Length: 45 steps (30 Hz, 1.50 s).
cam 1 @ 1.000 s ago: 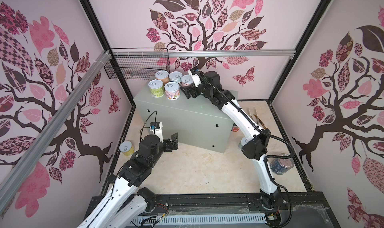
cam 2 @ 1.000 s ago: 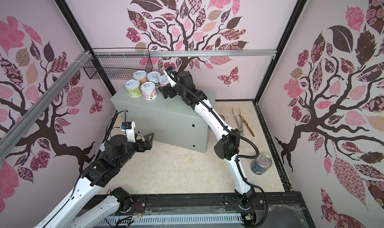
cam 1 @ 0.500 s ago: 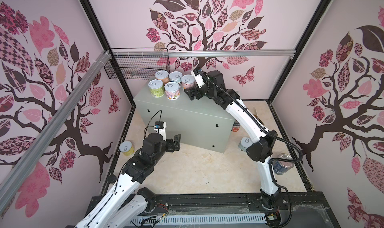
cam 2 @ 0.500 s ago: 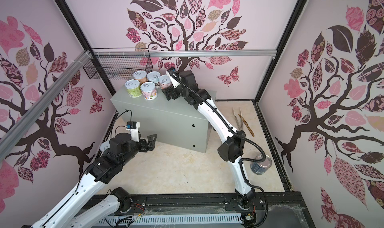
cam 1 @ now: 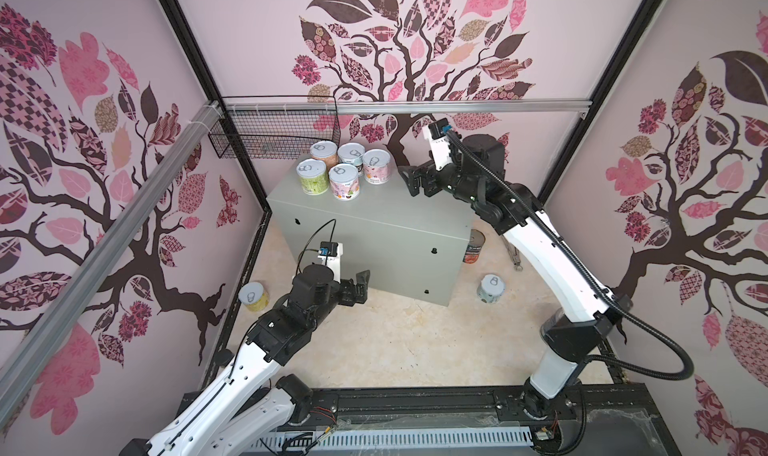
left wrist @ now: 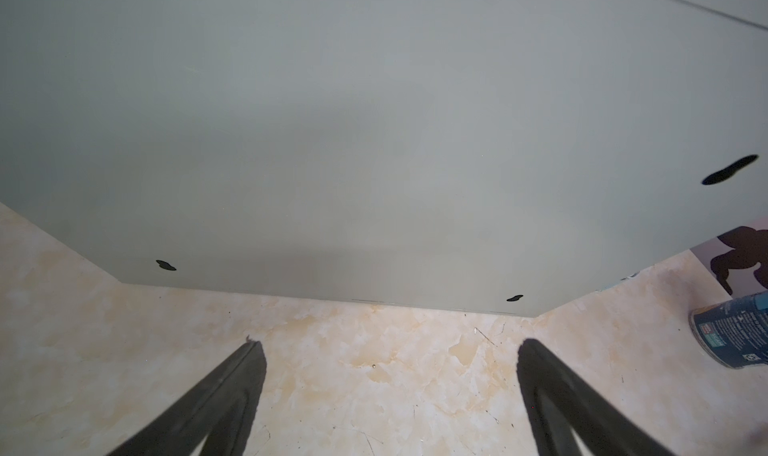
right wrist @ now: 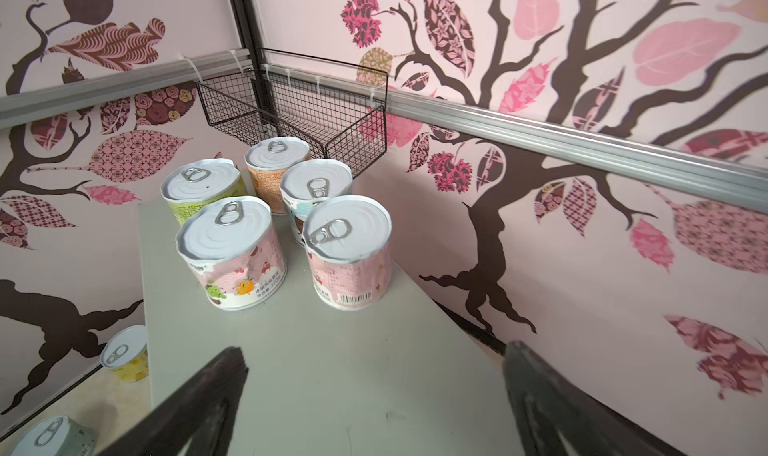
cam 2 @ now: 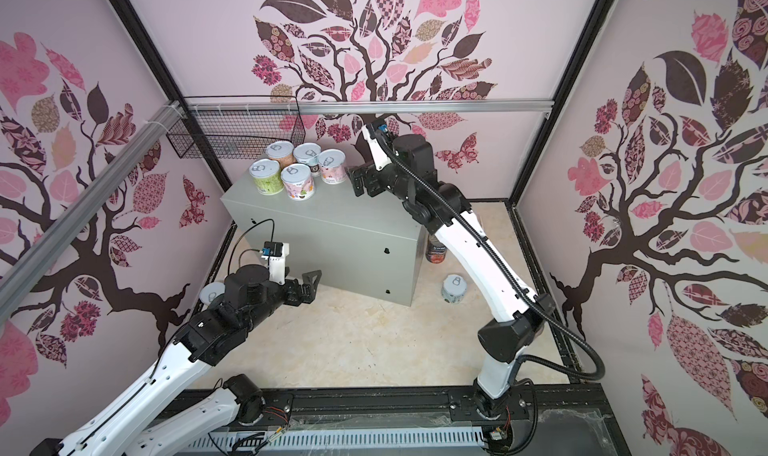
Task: Place and organize the canned foods onto the counter
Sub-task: 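Withdraw the right gripper down to the white-lidded can on the floor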
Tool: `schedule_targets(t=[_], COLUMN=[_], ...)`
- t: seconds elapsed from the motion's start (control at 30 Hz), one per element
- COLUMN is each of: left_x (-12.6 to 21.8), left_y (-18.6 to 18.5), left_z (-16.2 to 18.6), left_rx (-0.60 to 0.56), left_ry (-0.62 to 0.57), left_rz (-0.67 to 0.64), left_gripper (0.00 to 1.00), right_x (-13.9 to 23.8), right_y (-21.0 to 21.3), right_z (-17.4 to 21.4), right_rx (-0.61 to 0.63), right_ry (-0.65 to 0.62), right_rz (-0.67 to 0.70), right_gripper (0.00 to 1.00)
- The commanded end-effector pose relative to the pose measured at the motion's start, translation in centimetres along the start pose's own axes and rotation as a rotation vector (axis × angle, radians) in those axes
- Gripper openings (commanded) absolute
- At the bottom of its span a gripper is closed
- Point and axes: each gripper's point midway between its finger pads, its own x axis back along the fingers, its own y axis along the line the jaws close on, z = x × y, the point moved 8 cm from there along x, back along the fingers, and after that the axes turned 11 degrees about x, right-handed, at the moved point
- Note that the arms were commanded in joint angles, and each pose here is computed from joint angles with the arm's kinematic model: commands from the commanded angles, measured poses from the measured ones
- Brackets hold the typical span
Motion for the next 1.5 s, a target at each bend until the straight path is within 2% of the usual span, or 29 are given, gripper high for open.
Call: schedule_targets(t=[0.0,0.17,0.37,0.6,0.73,0.9,1.2,1.37,1.47], left_x=[0.7,0.2,0.3,-0.2,-0.9,-1.4,-1.2,-1.2,-1.0], left_y=[-1.0,-1.9,-2.7,-3.4,-2.5,-1.5,0.5,1.0,1.3], left_z=[-1.2,-0.7,0.8,5.4,7.8,9.4,11.1,11.4,11.8], left_rx=[-0.016,0.008,0.010,-0.032,0.042,0.017,0.070,0.030,0.047], left_ry=[-0.038,-0.002,0.012,-0.013,-0.011,0.007,-0.011,-0.018,-0.011], left_rz=[0.009,0.047,0.063,0.003,0.020,-0.016,-0.033,-0.048,-0.033], left_gripper=[0.98,0.98,0.98,0.98,0.98,0.98,0.98,0.98,0.98], right_x=[3.8,8.4,13.2,16.0,16.5,16.3,15.2,14.5,14.3], right_y=[-1.0,-1.4,-2.1,-2.1,-1.8,-1.3,-0.9,-1.4,-1.5], right_z=[-0.4,1.8,6.3,15.5,21.9,28.1,33.4,37.3,39.1], right_rx=[-0.055,-0.134,-0.250,-0.362,-0.431,-0.487,-0.580,-0.613,-0.636], right_ry=[-0.020,-0.024,0.018,0.086,0.167,0.242,0.309,0.381,0.406], right_rz=[0.111,0.202,0.371,0.549,0.593,0.664,0.713,0.743,0.745], right_gripper=[1.00,1.00,1.00,1.00,1.00,1.00,1.00,1.00,1.00])
